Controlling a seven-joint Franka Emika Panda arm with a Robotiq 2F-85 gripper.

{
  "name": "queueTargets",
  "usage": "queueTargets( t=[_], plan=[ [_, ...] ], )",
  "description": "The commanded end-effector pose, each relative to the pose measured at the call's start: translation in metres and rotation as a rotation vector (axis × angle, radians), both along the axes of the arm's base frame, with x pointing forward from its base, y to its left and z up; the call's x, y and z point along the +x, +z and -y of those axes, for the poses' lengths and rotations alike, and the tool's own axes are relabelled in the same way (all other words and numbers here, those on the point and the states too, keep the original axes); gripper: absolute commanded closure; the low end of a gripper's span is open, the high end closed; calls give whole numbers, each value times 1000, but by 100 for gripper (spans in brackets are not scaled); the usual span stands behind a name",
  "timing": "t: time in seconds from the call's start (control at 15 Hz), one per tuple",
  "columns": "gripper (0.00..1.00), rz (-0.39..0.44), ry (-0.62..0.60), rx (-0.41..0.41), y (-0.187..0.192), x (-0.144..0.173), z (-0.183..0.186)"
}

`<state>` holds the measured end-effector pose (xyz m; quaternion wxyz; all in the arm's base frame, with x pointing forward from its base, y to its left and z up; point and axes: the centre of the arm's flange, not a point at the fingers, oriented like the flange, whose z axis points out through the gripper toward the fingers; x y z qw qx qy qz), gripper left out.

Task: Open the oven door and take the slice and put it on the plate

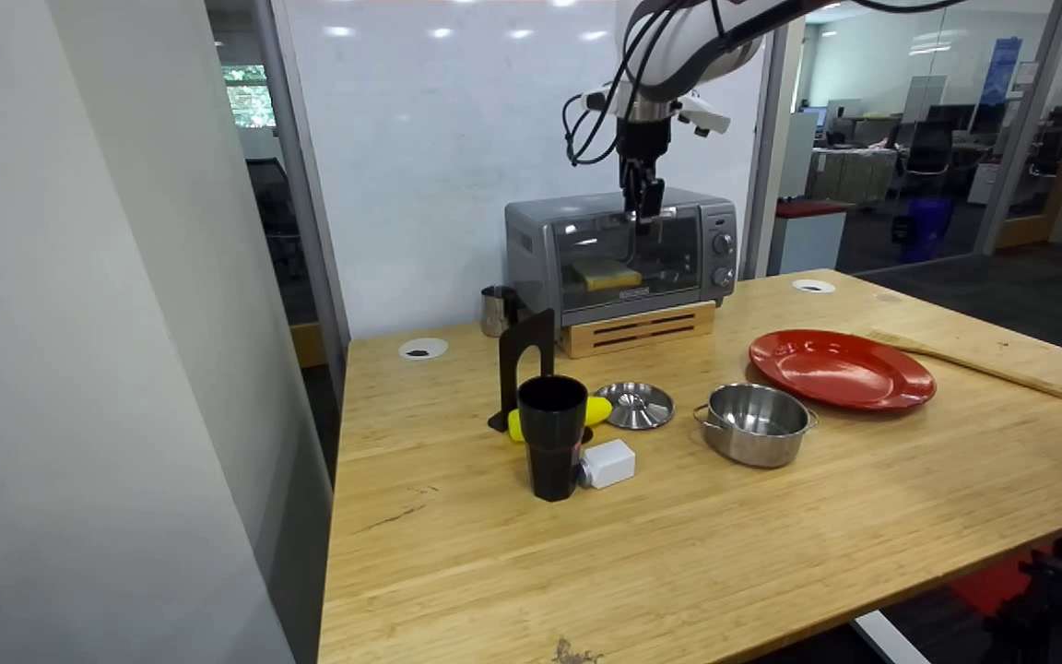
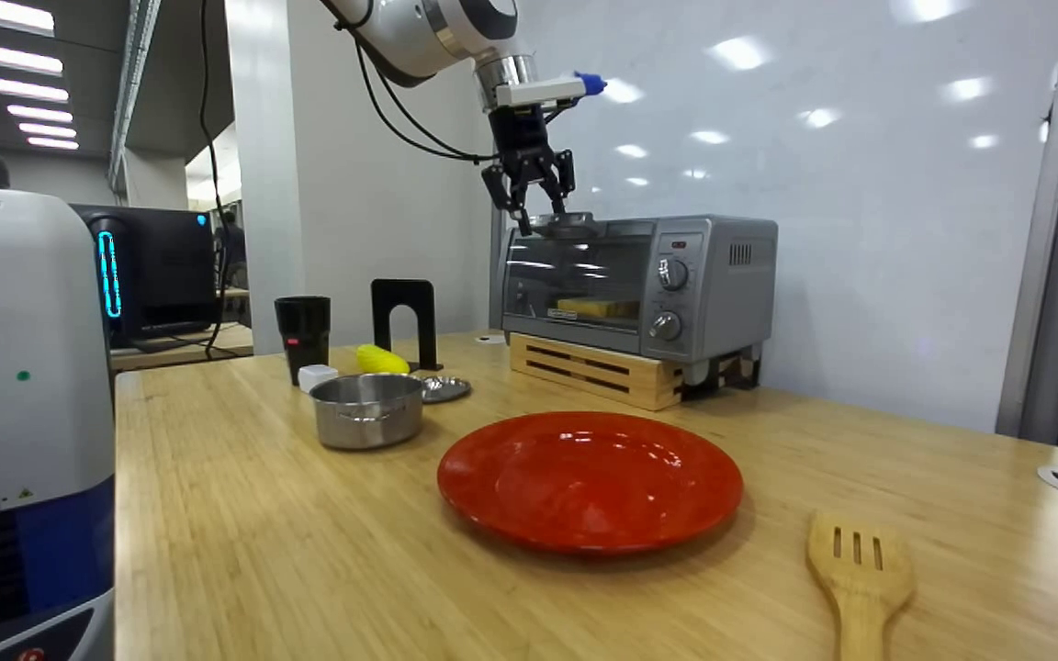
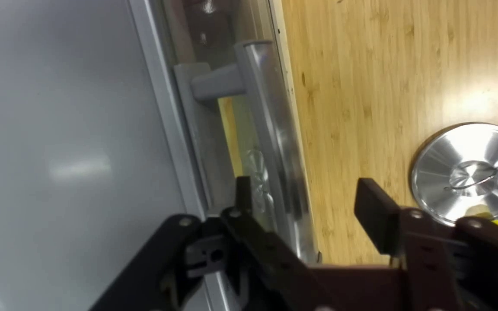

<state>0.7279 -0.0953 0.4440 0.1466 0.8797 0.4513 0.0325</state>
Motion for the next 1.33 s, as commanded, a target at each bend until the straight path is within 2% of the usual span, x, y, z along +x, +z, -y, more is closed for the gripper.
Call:
queueTargets(
  t=[0.0, 0.13, 0.4, 0.47, 0.53, 0.73, 1.27],
  plan=[
    [57, -1, -7, -12, -3, -7, -5],
    [60, 5, -10, -23, -6, -12, -9],
    [49, 9, 3, -73, -15, -26, -21],
    [50, 8, 7, -86, -18, -30, -24],
    [46, 11, 13, -100, -20, -33, -28],
    [54, 20, 29, -138, -24, -44, -40],
    [54, 41, 53, -204, -38, -79, -69]
  ],
)
